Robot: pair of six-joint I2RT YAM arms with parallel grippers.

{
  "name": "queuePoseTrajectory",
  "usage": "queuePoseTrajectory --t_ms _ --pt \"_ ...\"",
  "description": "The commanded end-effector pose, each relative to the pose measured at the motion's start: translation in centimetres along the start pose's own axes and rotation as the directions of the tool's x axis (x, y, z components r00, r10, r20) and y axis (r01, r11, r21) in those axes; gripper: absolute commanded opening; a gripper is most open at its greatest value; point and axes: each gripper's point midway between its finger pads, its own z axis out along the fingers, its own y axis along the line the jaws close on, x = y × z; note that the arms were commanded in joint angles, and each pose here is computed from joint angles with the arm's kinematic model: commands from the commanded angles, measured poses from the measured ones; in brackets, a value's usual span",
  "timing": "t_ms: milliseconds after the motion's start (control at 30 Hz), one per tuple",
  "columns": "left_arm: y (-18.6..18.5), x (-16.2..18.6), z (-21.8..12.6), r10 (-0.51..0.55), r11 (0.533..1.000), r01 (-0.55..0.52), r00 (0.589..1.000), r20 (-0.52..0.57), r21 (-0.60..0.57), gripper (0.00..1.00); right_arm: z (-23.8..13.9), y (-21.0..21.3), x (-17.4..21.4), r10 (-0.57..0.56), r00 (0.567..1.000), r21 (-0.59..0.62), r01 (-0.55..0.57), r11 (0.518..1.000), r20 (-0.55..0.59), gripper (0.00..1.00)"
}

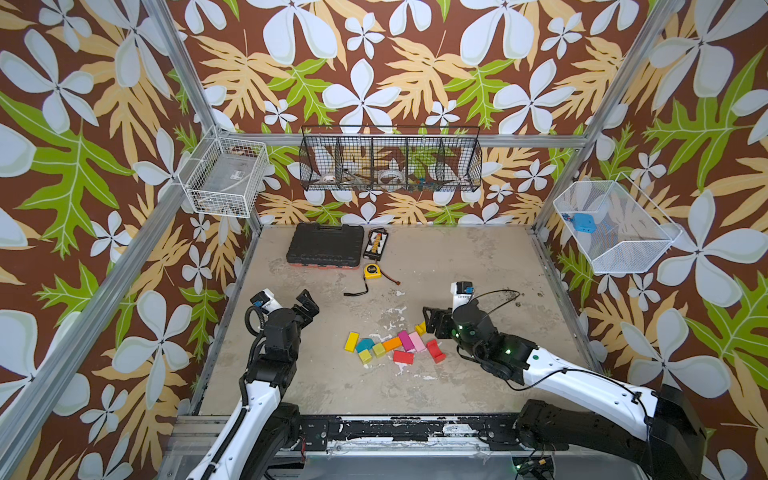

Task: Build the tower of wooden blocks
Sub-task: 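Reach the right gripper down over the block pile while the left arm lifts slightly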

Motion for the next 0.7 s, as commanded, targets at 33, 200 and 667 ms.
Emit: queuePoseTrajectory --t_ms 33,200,667 --pt "1.8 1.0 1.7 0.058 0.993 -0.059 0.998 -0.008 -0.104 1.00 -0.4 -3.9 2.8 0.036 0.999 0.163 -0.034 0.986 -0.008 0.79" --pt "0.1 3.6 3.4 0.130 0.991 -0.128 0.989 -0.076 0.026 1.00 -1.1 -6.0 5.4 0.140 0.990 0.130 -0.138 0.982 -0.003 0.75" --pt "-1.7 4.9 2.1 0.175 0.978 -0.165 0.982 -0.076 0.130 1.00 -1.6 -7.4 8.4 0.215 0.975 0.082 -0.211 0.974 -0.046 0.62"
